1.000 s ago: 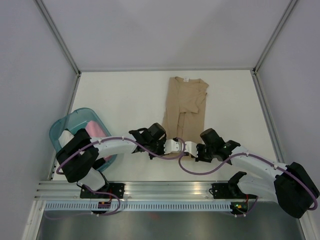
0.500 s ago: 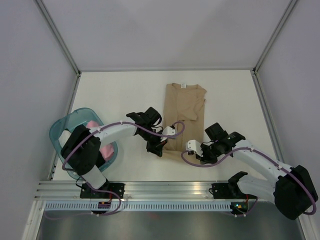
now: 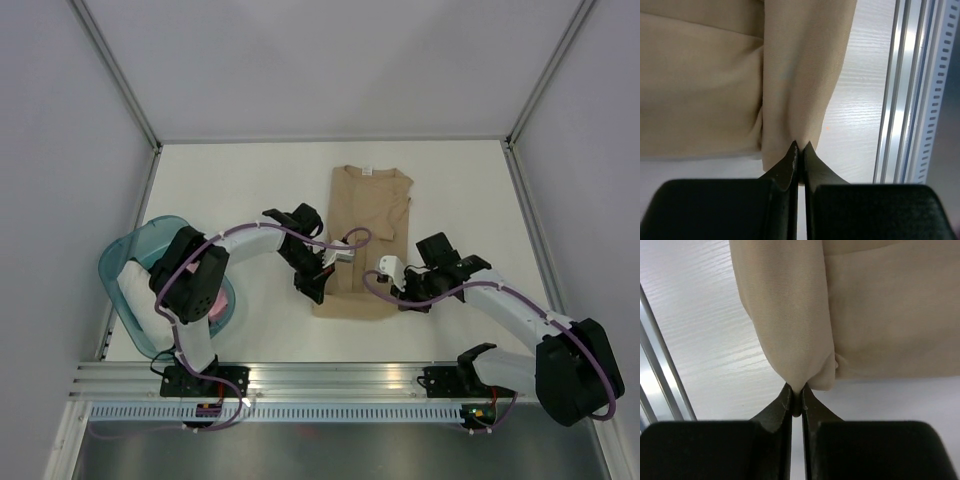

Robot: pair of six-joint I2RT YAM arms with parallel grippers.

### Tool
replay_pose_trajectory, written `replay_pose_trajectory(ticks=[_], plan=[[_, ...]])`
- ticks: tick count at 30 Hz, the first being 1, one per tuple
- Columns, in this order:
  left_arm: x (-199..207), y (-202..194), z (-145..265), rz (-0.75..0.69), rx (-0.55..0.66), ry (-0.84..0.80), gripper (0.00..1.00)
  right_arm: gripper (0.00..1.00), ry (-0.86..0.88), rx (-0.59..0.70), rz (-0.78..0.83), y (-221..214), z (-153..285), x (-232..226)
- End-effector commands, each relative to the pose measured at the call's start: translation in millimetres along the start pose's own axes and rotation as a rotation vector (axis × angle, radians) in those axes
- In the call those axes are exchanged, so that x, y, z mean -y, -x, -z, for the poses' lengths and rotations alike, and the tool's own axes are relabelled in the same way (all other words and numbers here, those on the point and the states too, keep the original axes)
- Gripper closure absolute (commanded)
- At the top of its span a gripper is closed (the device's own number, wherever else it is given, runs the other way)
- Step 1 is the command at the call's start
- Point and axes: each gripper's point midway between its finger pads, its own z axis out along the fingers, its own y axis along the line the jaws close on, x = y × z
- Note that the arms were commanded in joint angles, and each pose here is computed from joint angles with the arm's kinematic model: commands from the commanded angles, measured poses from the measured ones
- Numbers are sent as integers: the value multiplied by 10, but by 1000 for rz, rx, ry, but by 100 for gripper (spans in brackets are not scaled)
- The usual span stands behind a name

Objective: Roll the t-shirts
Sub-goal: Roll the tshirt

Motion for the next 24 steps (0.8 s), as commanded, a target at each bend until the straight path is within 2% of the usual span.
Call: replay_pose_trajectory(ticks=[1,2,3,5,6,9,13,14,18,21,22,24], plan=[[-159,149,55,-62,21,13,98,86,-86,36,-24,125,62,215],[-186,161,47,-65,20,14,98,60,-101,29,-36,125,83,239],[-191,172,52,-70,21,16,98,54,-103,19,-39,114,111,232],[-187,164,47,-72,20,13,98,48,-116,29,1,222,226,264],[-176,166,51,-74,23,11,98,47,-110,23,2,243,270,252],[-143,137,65,-71,13,7,98,46,-150,129,-12,649,453,385],[-117,139,122,-66,27,7,98,43,-169,353,-218,1199,664,497],[-119,133,121,-72,26,8,98,43,-156,380,-351,1221,655,463],[-153,130,147,-72,29,18,98,45,-208,500,-470,1311,796,434],[-168,95,146,-80,22,23,97,43,-347,560,-616,1217,953,508],[-167,87,140,-75,21,22,97,41,-359,540,-644,1092,865,501],[-179,75,130,-63,19,22,97,40,-303,580,-695,1090,746,438]])
